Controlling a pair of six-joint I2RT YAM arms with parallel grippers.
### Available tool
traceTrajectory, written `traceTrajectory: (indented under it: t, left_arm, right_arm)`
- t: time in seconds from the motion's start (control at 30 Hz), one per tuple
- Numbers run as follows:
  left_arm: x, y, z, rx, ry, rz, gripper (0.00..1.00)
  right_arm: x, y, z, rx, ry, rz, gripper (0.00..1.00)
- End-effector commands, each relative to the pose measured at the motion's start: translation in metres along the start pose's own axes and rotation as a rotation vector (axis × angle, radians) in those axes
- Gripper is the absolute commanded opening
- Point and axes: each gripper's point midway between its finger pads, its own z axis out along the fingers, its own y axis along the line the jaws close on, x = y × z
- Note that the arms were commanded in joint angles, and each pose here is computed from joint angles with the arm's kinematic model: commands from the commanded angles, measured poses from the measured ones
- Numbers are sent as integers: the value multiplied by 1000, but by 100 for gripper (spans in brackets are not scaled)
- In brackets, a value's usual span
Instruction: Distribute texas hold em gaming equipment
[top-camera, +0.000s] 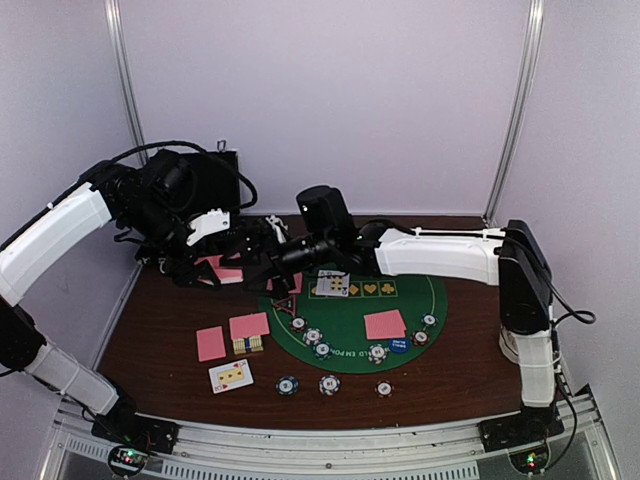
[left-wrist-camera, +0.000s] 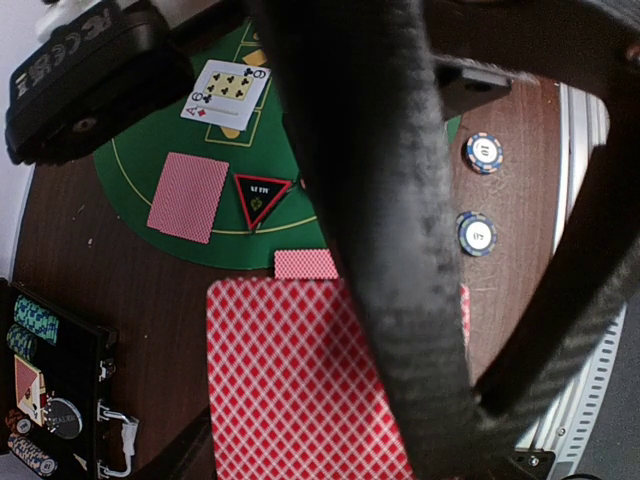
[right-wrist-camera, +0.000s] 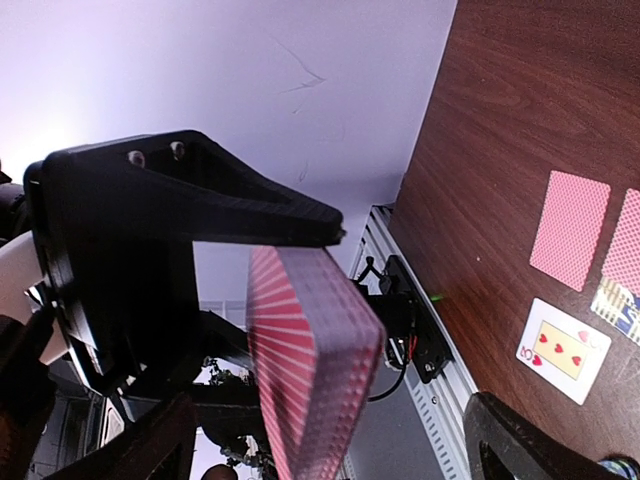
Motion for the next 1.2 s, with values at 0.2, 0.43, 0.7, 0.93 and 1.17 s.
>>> traceTrajectory:
  t: [0.2, 0.43, 0.7, 0.93, 1.17]
  left_arm:
    - [-15, 6, -12, -32, -65, 23, 0]
    - [-14, 5, -12, -31, -63, 21, 0]
    - [-14, 5, -13, -36, -64, 24, 0]
    - [-14, 5, -14, -36, -64, 25, 0]
    - [-13, 5, -13, -34, -61, 23, 0]
  right_arm:
    - [-16, 19, 22, -113, -2, -3, 92]
    - [-22, 11, 31, -109, -4, 17, 87]
    - [-31, -16, 27, -60, -23, 69, 79]
    - [-37, -30, 5, -32, -46, 80, 74]
    - [-28, -35, -8, -5, -29, 80, 68]
